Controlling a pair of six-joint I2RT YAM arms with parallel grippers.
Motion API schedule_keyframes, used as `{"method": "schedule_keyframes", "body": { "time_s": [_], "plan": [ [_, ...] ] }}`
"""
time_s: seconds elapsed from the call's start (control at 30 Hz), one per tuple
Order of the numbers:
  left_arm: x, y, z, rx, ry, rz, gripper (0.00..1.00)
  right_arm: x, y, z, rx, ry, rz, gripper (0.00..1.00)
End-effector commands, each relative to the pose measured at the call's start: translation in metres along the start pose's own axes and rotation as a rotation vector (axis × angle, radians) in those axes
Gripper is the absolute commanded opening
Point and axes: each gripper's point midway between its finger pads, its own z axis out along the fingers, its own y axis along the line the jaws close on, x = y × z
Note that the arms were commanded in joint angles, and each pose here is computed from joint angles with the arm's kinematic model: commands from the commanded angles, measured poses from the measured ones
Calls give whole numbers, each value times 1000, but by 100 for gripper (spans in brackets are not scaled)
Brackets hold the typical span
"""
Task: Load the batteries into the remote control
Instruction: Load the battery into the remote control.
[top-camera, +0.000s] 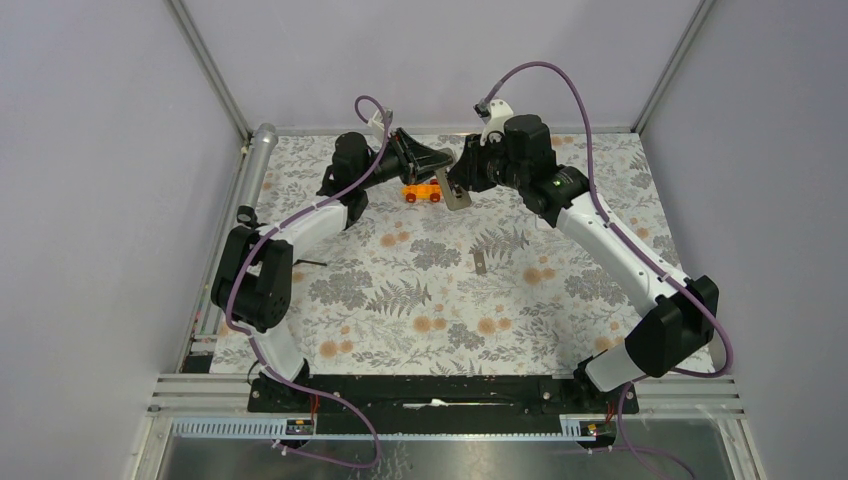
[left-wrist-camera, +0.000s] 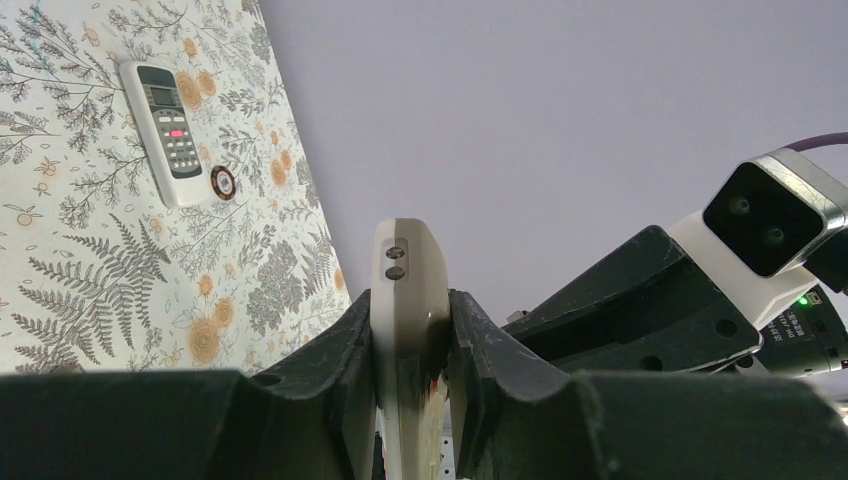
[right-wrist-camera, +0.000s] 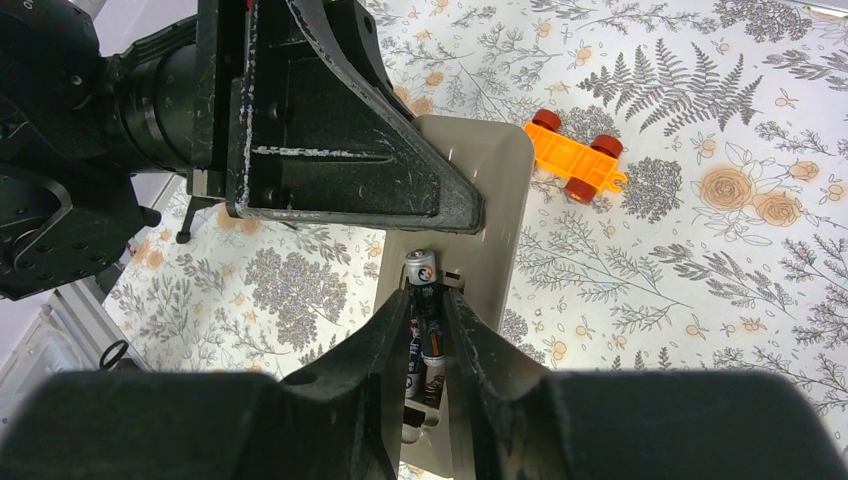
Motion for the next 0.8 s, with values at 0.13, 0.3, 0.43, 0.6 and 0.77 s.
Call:
{"method": "schedule_keyframes", "body": {
  "time_s": [0.13,0.3,0.43,0.6,0.77],
  "plan": [
    [-8,-50,-1,129,-17,100,0,-9,8,-5,-13,-21,-4,28],
    [-10,-48,-3,118,-26,125,0,-16,12,-12,-6,-16,43,31],
    [-14,-47,-6,107,-42,170,0,-21,16,-19,5,-13,90,47],
    [-18,-45,-10,98,-62,227,0,-46,18,-36,36,-108,159,99],
    [-24,-55,-15,137,-86,265,0,-57,27,-38,-89,-103,362,100]
  ]
}}
